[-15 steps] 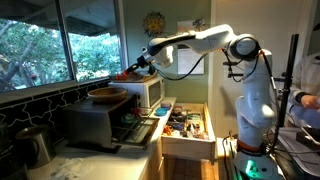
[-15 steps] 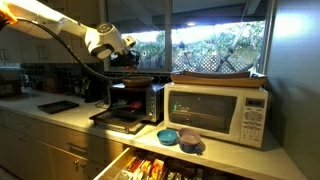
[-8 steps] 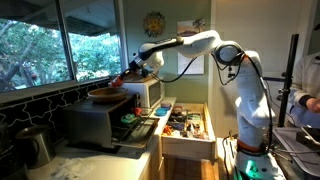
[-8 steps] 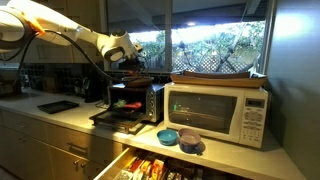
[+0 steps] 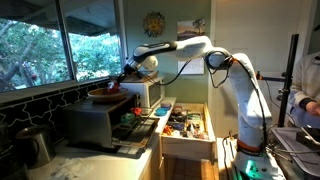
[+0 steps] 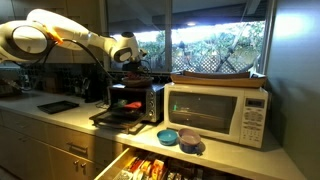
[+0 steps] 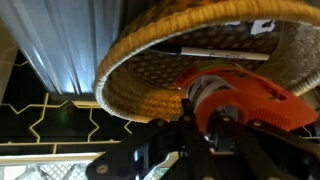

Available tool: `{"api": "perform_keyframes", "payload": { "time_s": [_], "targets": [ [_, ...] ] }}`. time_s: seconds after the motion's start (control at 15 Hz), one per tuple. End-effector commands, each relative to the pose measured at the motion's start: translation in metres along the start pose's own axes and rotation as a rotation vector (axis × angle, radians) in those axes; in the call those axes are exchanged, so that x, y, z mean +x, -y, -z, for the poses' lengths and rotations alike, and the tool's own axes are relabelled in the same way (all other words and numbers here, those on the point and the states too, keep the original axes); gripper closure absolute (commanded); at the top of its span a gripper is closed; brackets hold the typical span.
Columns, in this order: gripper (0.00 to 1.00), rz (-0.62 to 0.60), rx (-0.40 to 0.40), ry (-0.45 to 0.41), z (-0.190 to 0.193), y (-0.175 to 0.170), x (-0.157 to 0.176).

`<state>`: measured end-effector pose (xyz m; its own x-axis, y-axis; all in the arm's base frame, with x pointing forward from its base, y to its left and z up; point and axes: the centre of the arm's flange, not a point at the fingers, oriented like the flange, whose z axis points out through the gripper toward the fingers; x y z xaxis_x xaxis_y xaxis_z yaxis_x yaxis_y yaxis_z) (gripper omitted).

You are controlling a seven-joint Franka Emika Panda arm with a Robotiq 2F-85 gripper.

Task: Pick up the orange packet from the oven tray and put it in the brown bowl on the gray oven

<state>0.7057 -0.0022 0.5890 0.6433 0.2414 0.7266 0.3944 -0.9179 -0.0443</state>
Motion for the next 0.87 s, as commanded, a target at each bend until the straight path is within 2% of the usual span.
{"api": "perform_keyframes", "payload": {
  "time_s": [0.0, 0.27, 0.47, 0.6, 0.73, 0.8],
  "targets": [
    [0.54, -0.035, 0.031, 0.023, -0.011, -0.009, 0.014],
    [0.24, -0.054, 0.03, -0.014, 0.005, 0.0, 0.026],
    [0.02, -0.031, 0.03, -0.07, 0.043, 0.017, 0.038],
    [0.0, 0.001, 0.069, -0.123, 0.077, 0.03, 0.033],
    [0.0, 0.061, 0.157, -0.231, 0.109, 0.045, 0.024],
    [0.0, 0.022, 0.091, -0.186, 0.076, 0.032, 0.056]
  ]
}}
